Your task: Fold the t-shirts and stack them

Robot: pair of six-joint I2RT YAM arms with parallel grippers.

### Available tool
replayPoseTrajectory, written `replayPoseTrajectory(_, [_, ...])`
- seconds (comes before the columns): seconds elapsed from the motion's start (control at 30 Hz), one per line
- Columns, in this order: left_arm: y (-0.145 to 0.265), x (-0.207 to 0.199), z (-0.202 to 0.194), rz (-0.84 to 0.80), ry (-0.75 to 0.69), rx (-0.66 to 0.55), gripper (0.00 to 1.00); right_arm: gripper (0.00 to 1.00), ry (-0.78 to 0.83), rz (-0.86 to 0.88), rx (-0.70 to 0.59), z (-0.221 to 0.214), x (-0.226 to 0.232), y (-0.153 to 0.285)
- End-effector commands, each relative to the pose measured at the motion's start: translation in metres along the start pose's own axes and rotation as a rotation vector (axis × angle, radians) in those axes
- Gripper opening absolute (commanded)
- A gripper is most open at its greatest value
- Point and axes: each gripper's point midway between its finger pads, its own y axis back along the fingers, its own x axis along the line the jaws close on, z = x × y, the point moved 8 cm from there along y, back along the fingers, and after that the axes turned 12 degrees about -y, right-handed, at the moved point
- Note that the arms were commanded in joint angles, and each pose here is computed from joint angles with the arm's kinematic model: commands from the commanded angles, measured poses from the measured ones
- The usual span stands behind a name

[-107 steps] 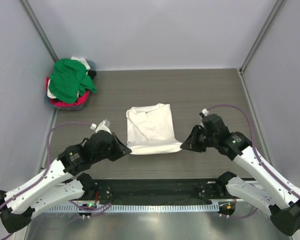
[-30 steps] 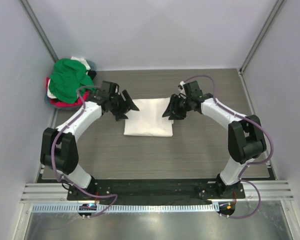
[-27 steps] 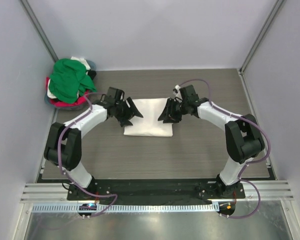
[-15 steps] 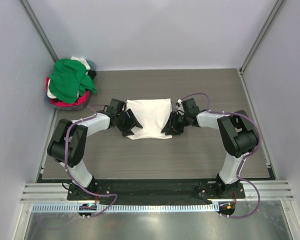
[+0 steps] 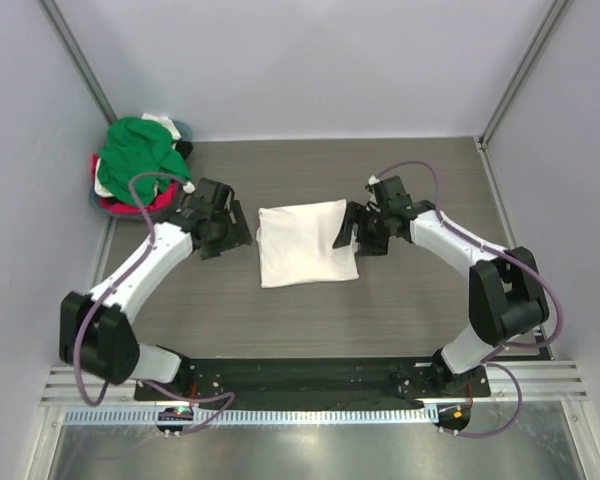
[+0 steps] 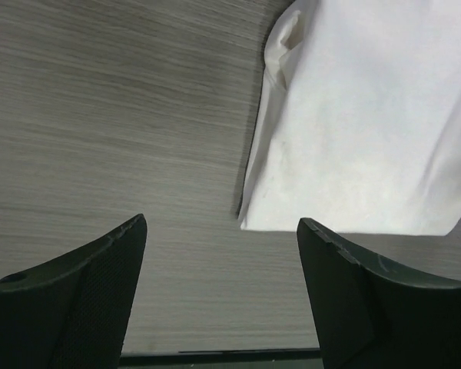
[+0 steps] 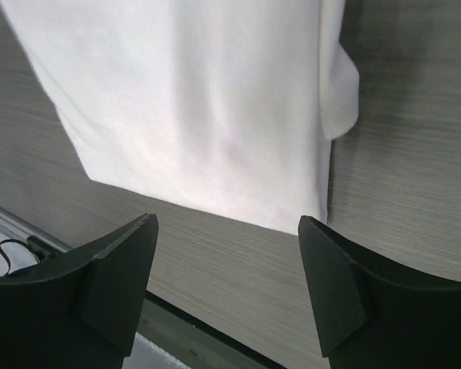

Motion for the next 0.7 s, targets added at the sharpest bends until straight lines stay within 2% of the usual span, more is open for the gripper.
replayPoseTrajectory(0.0, [0.038, 0.022, -0.012, 0.082, -0.075, 0.001, 0.81, 0.81, 0.103, -0.028, -0.158, 0.027, 0.026, 0.044])
replayPoseTrajectory(0.1, [0.059, 0.025, -0.021, 0.029, -0.078, -0.033, 0.83, 0.86, 0.127, -0.076, -0.202, 0.047, 0.027, 0.048])
replayPoseTrajectory(0.23, [0.075, 0.033, -0.035, 0.008, -0.078, -0.055, 0.83, 0.84, 0.107, -0.079, -0.172, 0.073, 0.022, 0.034])
replayPoseTrajectory(0.47, [0.089, 0.043, -0.053, -0.017, -0.082, -0.103, 0.82, 0.69, 0.162, -0.031, -0.111, 0.111, 0.025, -0.01])
replayPoseTrajectory(0.67, [0.088, 0.053, -0.065, -0.007, -0.087, -0.138, 0.81, 0.59, 0.151, -0.01, -0.014, 0.116, 0.008, -0.057])
